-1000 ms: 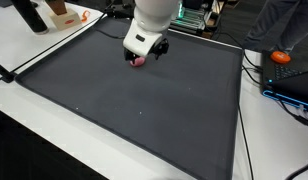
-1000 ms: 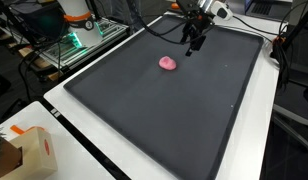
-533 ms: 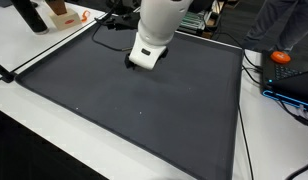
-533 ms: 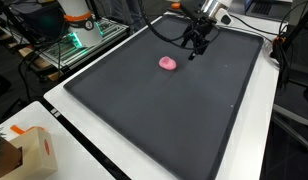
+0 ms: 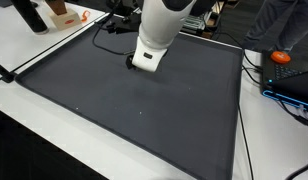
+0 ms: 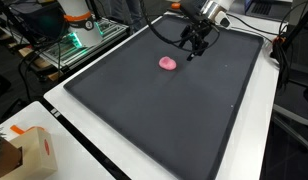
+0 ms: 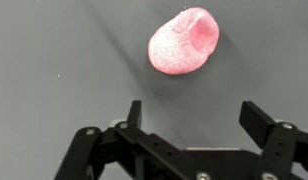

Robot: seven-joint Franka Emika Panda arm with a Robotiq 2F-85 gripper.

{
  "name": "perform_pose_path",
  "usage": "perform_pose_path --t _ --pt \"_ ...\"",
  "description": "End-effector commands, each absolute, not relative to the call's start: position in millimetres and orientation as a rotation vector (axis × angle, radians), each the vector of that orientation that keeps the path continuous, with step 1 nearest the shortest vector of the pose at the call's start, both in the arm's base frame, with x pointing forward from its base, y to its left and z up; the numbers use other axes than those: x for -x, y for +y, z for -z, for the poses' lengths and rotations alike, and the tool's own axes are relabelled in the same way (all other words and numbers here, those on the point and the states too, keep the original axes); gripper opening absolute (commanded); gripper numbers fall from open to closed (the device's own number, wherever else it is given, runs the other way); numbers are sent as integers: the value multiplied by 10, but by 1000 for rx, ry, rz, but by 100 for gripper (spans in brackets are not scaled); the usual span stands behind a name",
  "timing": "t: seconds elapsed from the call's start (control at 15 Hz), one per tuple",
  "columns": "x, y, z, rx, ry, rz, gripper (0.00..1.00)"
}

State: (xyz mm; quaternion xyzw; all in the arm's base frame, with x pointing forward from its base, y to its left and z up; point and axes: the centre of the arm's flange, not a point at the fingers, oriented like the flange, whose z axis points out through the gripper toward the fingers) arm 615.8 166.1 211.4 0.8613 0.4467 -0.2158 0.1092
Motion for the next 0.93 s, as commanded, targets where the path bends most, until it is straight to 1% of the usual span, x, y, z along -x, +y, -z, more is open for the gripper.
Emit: perform_pose_path --t 0.0,0.47,0.87 --pt "-6163 1684 -2087 -2509 1328 676 100" --pt "-6111 1744 -2040 -2506 1336 683 100" --pt "-6179 1696 -2062 -2563 1261 659 100"
